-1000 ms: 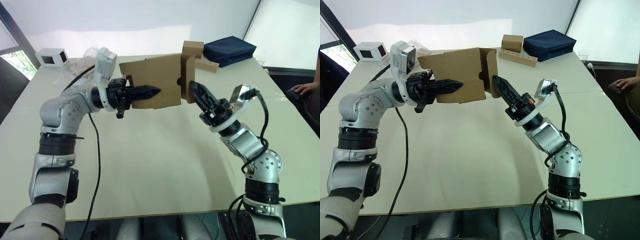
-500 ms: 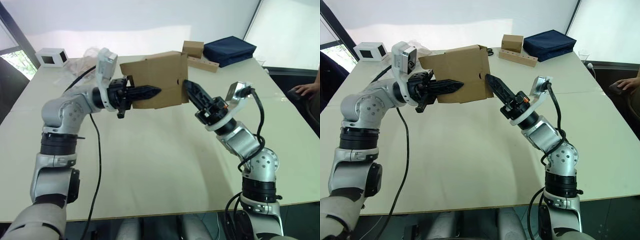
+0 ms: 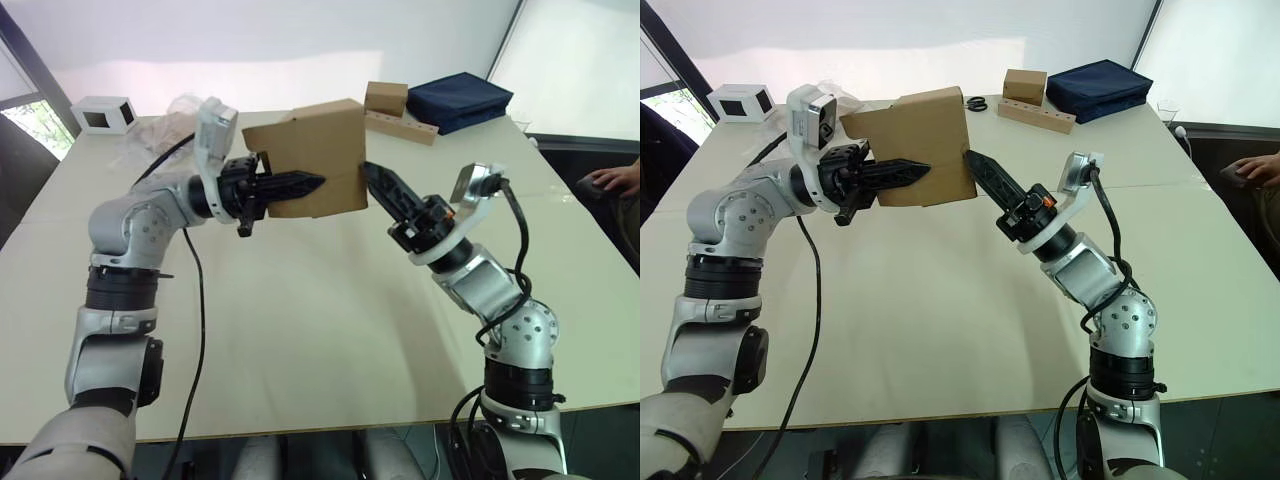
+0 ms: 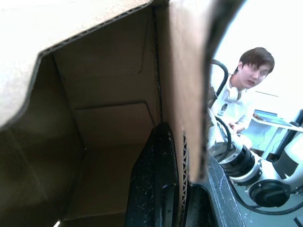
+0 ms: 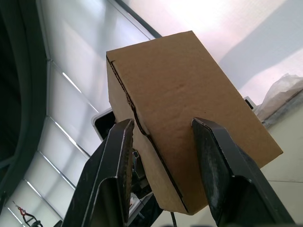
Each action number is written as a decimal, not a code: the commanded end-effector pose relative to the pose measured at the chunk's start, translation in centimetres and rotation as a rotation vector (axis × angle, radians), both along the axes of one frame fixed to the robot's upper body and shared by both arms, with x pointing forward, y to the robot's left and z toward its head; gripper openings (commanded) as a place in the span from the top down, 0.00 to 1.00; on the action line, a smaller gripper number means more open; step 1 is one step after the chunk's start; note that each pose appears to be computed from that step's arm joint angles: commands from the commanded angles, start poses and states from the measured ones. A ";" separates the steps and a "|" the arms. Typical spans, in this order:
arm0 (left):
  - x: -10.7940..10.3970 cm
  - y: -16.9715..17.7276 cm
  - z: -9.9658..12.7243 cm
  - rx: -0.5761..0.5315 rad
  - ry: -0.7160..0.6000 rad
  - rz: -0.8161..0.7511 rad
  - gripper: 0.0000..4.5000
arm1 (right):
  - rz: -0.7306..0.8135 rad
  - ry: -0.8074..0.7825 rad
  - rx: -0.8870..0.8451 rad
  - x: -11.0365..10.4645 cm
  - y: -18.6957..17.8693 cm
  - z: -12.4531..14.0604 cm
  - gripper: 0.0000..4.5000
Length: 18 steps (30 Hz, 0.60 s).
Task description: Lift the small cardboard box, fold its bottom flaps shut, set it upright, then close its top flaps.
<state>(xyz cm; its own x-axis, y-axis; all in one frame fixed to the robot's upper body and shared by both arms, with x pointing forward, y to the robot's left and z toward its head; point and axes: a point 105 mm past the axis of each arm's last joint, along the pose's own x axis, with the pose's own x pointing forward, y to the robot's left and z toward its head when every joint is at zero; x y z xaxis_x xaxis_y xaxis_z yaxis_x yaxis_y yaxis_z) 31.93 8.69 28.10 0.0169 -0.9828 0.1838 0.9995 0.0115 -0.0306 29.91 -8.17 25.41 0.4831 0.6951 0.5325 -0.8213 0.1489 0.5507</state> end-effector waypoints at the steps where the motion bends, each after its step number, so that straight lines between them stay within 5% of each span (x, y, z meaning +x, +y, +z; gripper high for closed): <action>1: -0.7 -0.2 1.3 -0.017 -0.057 -0.015 1.00 | 0.079 -0.061 -0.032 -1.9 1.5 0.6 0.57; 18: -0.9 -0.3 1.0 -0.008 -0.036 -0.025 1.00 | 0.086 -0.108 -0.125 -2.7 2.2 0.0 0.57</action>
